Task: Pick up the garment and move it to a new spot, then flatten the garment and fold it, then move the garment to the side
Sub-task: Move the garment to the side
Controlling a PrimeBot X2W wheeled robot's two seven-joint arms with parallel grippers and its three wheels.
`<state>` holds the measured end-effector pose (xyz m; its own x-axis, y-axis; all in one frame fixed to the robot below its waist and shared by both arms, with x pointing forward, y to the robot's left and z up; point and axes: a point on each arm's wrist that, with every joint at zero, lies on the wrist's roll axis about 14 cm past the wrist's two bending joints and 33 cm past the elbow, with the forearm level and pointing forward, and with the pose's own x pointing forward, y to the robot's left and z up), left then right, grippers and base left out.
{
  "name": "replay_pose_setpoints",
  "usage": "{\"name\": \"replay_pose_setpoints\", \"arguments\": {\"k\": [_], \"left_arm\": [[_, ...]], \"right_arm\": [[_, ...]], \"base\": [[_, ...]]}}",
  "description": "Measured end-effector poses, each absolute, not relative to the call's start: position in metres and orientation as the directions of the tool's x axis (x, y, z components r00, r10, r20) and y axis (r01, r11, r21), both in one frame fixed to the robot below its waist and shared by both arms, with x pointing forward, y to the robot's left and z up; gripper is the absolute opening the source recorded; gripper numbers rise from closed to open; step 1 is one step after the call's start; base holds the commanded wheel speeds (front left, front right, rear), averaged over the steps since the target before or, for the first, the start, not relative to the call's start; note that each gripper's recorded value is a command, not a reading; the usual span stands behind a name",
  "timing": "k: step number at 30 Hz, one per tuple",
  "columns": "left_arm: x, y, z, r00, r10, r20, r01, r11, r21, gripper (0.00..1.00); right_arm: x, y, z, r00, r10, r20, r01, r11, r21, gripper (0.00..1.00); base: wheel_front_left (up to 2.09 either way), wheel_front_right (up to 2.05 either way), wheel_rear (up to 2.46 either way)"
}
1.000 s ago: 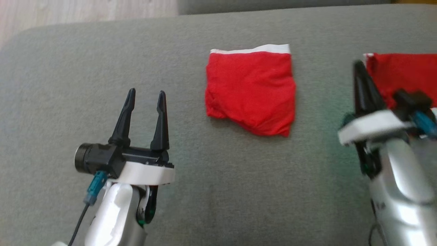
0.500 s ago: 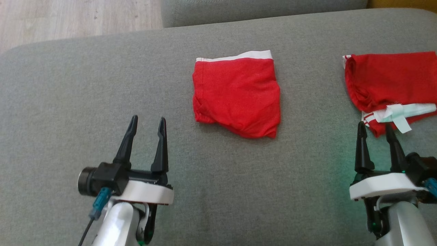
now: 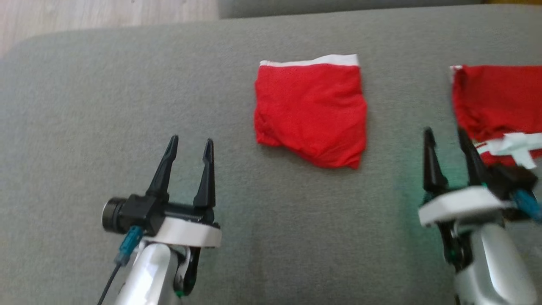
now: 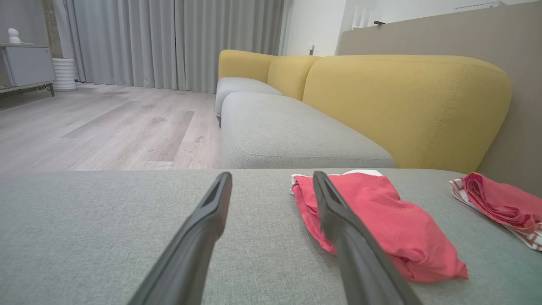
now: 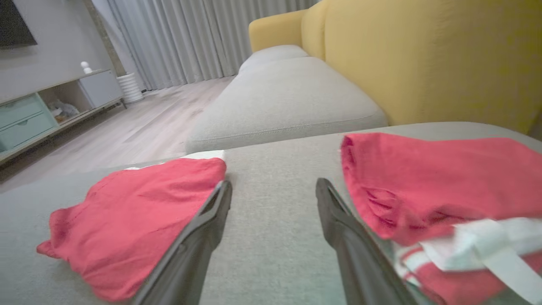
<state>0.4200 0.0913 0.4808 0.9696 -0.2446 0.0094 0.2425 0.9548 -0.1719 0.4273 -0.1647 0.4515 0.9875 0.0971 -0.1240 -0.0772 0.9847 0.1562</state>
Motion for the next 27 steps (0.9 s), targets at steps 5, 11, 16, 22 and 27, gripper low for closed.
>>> {"name": "replay_pose_setpoints", "arguments": {"k": [5,11,16,22,27], "left_arm": [[0.428,0.099,0.476,0.975,-0.224,-0.003,0.220,0.958,-0.185,1.00],[0.432,0.109,0.465,0.979,-0.200,-0.037,0.190,0.965,-0.183,1.00],[0.437,0.124,0.462,0.987,-0.153,-0.047,0.140,0.970,-0.200,1.00],[0.436,0.133,0.458,0.990,-0.126,-0.060,0.113,0.976,-0.188,1.00],[0.438,0.134,0.465,0.992,-0.122,-0.039,0.112,0.975,-0.190,1.00]], "right_arm": [[0.460,-0.127,0.432,0.951,0.202,-0.235,-0.134,0.952,0.276,1.00],[0.485,-0.087,0.400,0.888,0.302,-0.348,-0.193,0.930,0.313,1.00],[0.491,-0.065,0.370,0.817,0.354,-0.454,-0.216,0.919,0.329,1.00],[0.508,-0.050,0.366,0.783,0.388,-0.487,-0.288,0.919,0.269,0.00],[0.505,-0.047,0.369,0.793,0.392,-0.467,-0.336,0.920,0.201,0.00]], "base": [[0.00,0.00,0.00],[0.00,0.00,0.00],[0.00,0.00,0.00],[0.00,0.00,0.00],[0.00,0.00,0.00]]}}
